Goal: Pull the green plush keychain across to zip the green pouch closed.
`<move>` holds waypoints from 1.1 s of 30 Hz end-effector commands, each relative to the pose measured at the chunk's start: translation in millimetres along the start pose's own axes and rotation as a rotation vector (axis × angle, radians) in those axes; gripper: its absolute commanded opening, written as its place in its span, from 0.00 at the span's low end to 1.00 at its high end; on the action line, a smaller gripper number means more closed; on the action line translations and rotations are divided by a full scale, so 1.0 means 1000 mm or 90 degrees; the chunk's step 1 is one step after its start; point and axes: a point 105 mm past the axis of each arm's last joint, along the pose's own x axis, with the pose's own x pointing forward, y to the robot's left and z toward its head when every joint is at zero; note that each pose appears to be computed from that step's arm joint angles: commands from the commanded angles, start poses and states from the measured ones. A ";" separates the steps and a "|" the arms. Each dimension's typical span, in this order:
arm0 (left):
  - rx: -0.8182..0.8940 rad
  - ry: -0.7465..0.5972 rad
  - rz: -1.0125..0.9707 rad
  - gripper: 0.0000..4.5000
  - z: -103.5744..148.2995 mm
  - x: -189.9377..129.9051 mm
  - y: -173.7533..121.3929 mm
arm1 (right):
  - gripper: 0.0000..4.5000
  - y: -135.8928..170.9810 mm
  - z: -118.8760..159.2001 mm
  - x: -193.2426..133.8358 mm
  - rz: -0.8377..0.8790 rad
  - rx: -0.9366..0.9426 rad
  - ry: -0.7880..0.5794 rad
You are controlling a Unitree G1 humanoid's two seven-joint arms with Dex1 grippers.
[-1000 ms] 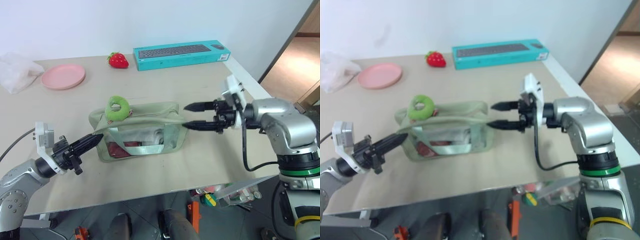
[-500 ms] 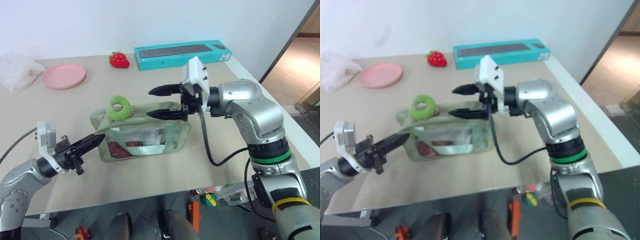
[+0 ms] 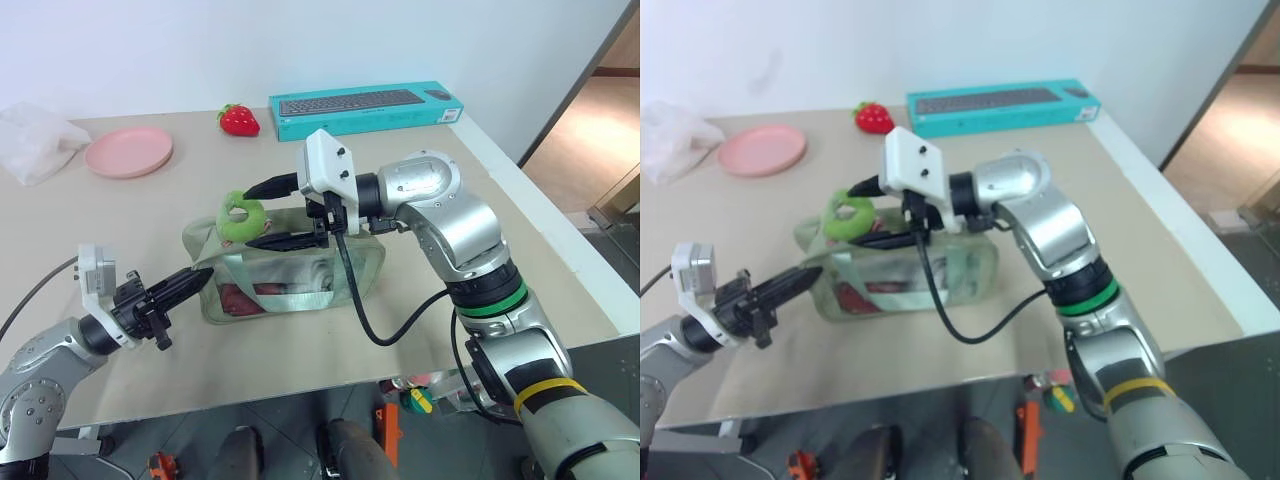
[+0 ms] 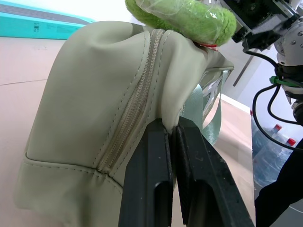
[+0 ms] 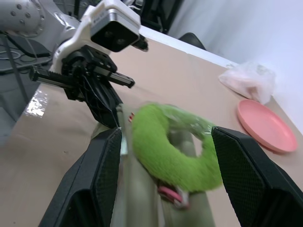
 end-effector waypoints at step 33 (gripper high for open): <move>0.003 0.008 -0.024 0.00 -0.007 0.005 -0.010 | 0.01 -0.057 -0.003 -0.088 -0.175 0.059 0.003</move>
